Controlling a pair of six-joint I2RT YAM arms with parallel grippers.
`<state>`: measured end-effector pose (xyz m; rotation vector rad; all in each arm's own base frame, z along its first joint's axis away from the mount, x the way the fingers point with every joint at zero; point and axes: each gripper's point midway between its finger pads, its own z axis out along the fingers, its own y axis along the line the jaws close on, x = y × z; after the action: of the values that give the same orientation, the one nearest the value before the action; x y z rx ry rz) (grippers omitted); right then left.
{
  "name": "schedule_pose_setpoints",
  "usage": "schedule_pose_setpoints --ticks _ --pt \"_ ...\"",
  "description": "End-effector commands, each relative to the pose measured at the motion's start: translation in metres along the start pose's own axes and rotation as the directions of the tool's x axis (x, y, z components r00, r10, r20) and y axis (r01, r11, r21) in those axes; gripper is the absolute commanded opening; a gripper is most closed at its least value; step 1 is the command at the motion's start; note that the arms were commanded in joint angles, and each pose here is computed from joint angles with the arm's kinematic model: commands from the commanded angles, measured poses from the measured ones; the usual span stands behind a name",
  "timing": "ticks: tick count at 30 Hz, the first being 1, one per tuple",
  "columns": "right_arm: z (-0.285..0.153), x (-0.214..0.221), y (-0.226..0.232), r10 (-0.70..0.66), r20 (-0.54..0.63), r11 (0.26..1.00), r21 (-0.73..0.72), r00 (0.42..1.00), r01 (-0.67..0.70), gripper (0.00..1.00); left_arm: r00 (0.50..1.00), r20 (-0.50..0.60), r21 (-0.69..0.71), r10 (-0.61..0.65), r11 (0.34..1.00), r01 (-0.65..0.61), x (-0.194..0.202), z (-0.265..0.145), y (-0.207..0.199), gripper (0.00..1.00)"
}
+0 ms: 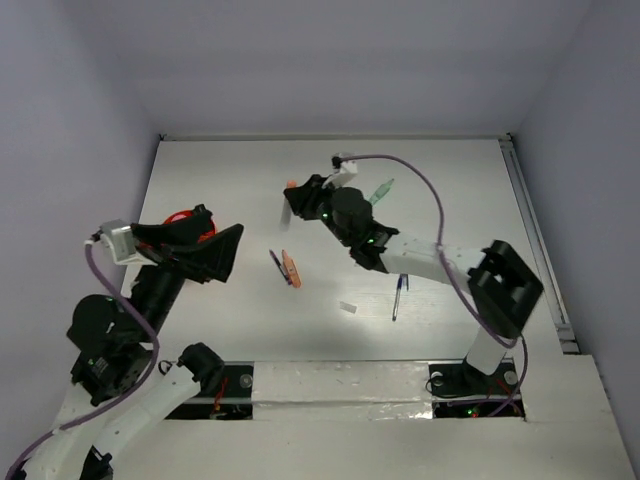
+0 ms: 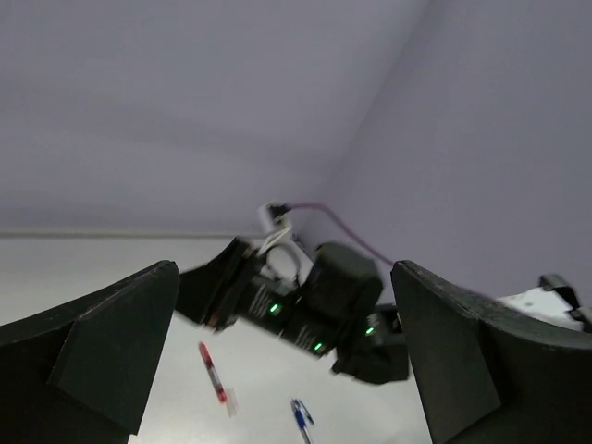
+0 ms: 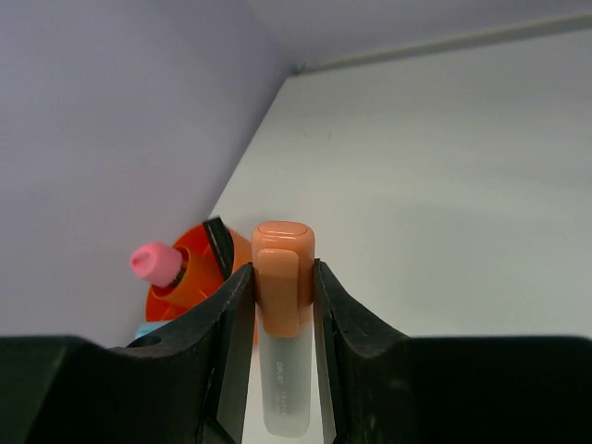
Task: Sort the stationery into containers
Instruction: Place the pen in the storage box.
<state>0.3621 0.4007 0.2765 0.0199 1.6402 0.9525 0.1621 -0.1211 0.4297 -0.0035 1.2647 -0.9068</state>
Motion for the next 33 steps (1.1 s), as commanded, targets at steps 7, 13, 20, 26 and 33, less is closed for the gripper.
schedule_pose_setpoints --ticks 7,13,20,26,33 --pt "0.073 0.065 0.104 -0.008 0.011 0.971 -0.238 1.0 0.01 0.0 0.973 -0.023 -0.056 0.23 0.971 -0.231 -0.028 0.008 0.004 0.99" --pt "0.098 0.087 0.138 -0.033 0.066 0.972 -0.231 0.997 0.047 0.0 0.962 0.004 -0.085 0.273 0.959 -0.272 -0.017 0.009 0.019 0.99" --pt "0.121 0.124 0.138 -0.053 0.039 0.977 -0.205 0.998 0.06 0.0 0.958 -0.003 -0.103 0.288 0.952 -0.287 -0.011 0.006 0.026 0.99" --pt "0.123 0.148 0.128 -0.069 0.009 0.982 -0.174 0.998 0.07 0.0 0.956 0.001 -0.107 0.294 0.95 -0.292 -0.01 0.005 0.029 0.99" --pt "0.126 0.15 0.117 -0.117 0.031 0.982 -0.143 0.993 0.12 0.0 0.952 0.001 -0.092 0.305 0.948 -0.303 -0.007 0.006 0.029 0.99"
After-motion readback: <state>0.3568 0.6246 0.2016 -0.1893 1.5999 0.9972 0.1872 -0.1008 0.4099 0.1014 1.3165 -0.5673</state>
